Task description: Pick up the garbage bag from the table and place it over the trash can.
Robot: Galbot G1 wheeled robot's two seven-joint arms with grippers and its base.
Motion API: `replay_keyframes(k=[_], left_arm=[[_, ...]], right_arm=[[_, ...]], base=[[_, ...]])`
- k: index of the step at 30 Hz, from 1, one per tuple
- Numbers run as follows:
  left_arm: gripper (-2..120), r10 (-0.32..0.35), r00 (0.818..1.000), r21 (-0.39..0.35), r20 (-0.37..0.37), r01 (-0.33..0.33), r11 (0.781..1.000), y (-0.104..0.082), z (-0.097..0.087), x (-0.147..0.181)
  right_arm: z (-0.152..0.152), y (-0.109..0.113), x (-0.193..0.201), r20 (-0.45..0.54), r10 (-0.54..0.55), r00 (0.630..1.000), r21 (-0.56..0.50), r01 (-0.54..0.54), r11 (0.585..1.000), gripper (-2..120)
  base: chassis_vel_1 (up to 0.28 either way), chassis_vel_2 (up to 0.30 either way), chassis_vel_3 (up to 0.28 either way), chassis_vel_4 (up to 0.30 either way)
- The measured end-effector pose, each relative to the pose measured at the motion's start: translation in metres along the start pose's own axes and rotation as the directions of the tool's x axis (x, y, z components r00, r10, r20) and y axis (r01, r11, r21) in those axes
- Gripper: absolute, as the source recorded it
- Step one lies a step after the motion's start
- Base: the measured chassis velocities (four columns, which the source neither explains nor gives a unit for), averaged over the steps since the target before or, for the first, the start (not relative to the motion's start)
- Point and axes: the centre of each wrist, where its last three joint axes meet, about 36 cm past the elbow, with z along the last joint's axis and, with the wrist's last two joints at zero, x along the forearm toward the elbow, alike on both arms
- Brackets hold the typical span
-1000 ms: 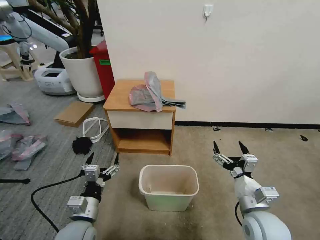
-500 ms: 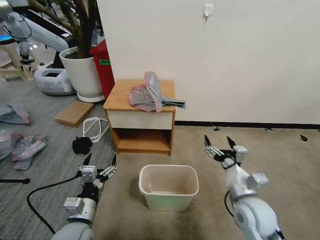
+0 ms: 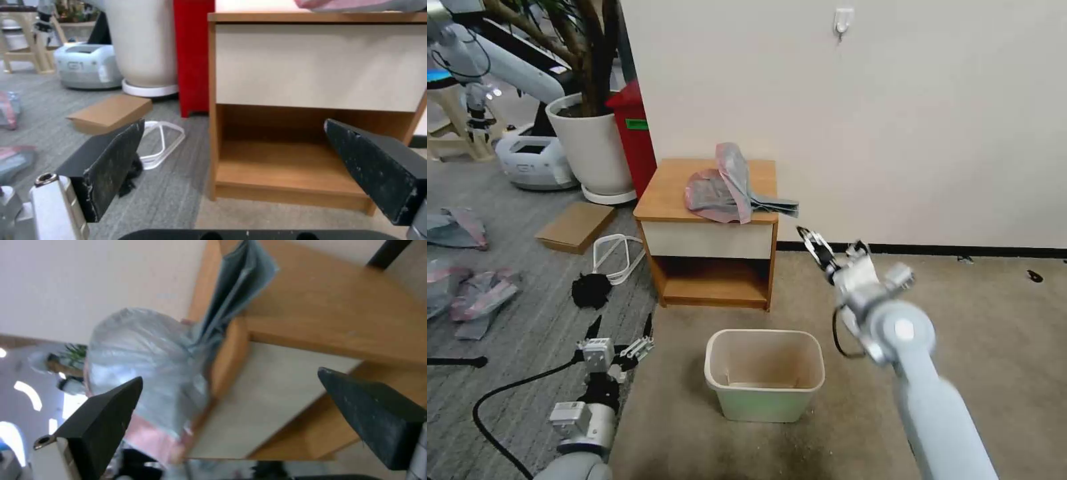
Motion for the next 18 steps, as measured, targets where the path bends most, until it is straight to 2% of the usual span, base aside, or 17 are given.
replay_keyframes(k=[2,8,18], left_arm=[[100,-0.011,1.0,-0.005,-0.003,0.011,1.0,0.002,0.0,0.004],[100,-0.037,0.999,-0.013,-0.002,0.037,0.999,0.006,-0.001,0.011],[100,-0.058,0.998,-0.024,0.002,0.058,0.998,0.01,-0.002,0.017]], right_arm=[[-0.007,0.007,-0.016,-0.005,-0.012,1.0,-0.05,0.012,0.999,100],[-0.013,0.015,-0.046,-0.011,-0.015,1.0,-0.112,0.014,0.994,100],[-0.011,0.012,-0.084,0.0,0.024,1.0,-0.126,-0.024,0.992,100]], base=[[0.0,0.0,0.0,0.0],[0.0,0.0,0.0,0.0],[0.0,0.0,0.0,0.0]])
